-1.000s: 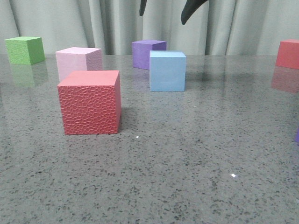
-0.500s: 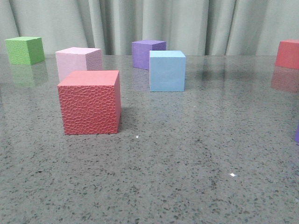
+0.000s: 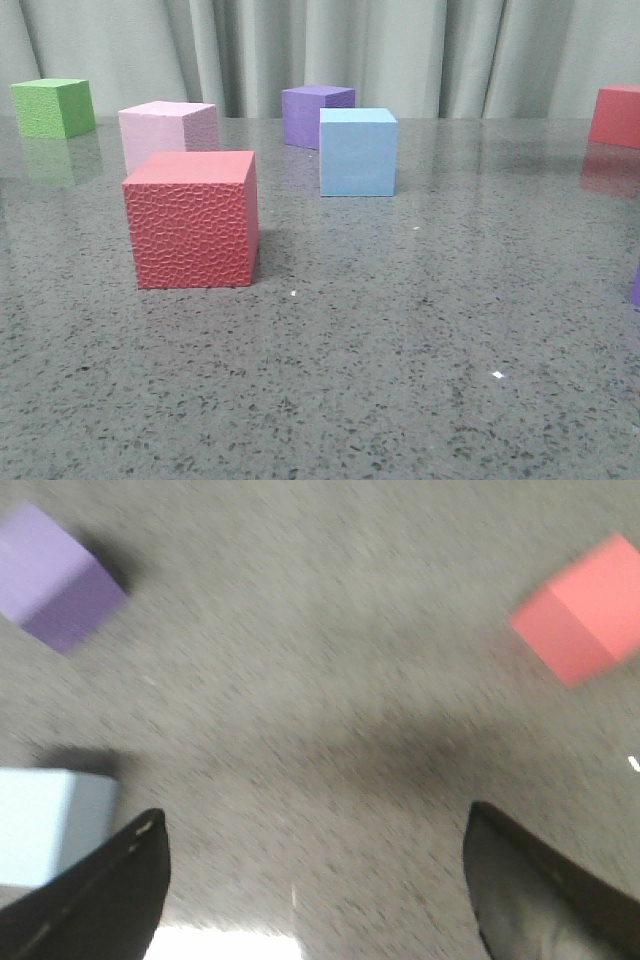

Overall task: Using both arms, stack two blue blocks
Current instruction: 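Open the right gripper and lift it away from the placed cube, then lower the open left gripper onto the second light blue cube and close it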

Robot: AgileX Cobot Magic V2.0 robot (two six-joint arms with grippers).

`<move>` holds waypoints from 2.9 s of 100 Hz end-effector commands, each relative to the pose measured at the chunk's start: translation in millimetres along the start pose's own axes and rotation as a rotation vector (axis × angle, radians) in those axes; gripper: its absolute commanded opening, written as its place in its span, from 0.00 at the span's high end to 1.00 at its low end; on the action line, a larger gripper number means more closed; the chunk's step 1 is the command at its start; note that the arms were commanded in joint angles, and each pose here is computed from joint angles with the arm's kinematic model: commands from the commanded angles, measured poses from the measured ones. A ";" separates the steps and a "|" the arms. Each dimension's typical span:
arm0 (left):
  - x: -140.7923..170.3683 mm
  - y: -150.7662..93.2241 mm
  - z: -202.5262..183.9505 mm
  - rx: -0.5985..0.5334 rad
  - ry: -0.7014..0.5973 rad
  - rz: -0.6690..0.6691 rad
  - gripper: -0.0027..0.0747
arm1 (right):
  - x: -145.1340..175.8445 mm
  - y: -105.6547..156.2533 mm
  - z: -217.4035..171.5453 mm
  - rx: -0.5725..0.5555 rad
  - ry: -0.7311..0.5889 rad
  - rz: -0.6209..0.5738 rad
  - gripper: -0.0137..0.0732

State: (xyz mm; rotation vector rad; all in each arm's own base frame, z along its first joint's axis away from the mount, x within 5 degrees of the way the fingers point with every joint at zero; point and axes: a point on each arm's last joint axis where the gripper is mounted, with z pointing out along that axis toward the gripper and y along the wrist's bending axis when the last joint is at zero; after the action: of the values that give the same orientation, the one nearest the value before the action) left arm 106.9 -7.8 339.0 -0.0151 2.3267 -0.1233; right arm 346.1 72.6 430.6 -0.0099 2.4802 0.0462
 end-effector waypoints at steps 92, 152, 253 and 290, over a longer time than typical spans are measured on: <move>-12.9 -1.7 -5.7 0.012 -0.090 -0.014 0.16 | 181.5 -65.4 -87.0 0.051 -0.248 0.044 0.15; -22.8 -1.6 -7.4 0.009 -0.156 -0.012 0.16 | 190.2 -66.9 -101.7 0.054 -0.298 0.042 0.15; -159.6 10.4 124.3 -0.084 0.078 0.114 0.16 | 189.4 -66.8 -101.9 0.053 -0.307 0.042 0.15; -153.4 15.7 171.4 -0.092 0.181 0.119 0.16 | 189.4 -66.8 -101.9 0.053 -0.307 0.042 0.15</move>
State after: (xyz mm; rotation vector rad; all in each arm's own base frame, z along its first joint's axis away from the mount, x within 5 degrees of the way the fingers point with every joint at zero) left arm 333.6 0.1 313.5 0.0926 2.6057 0.0345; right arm 134.6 4.6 379.8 0.0787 2.2696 0.0129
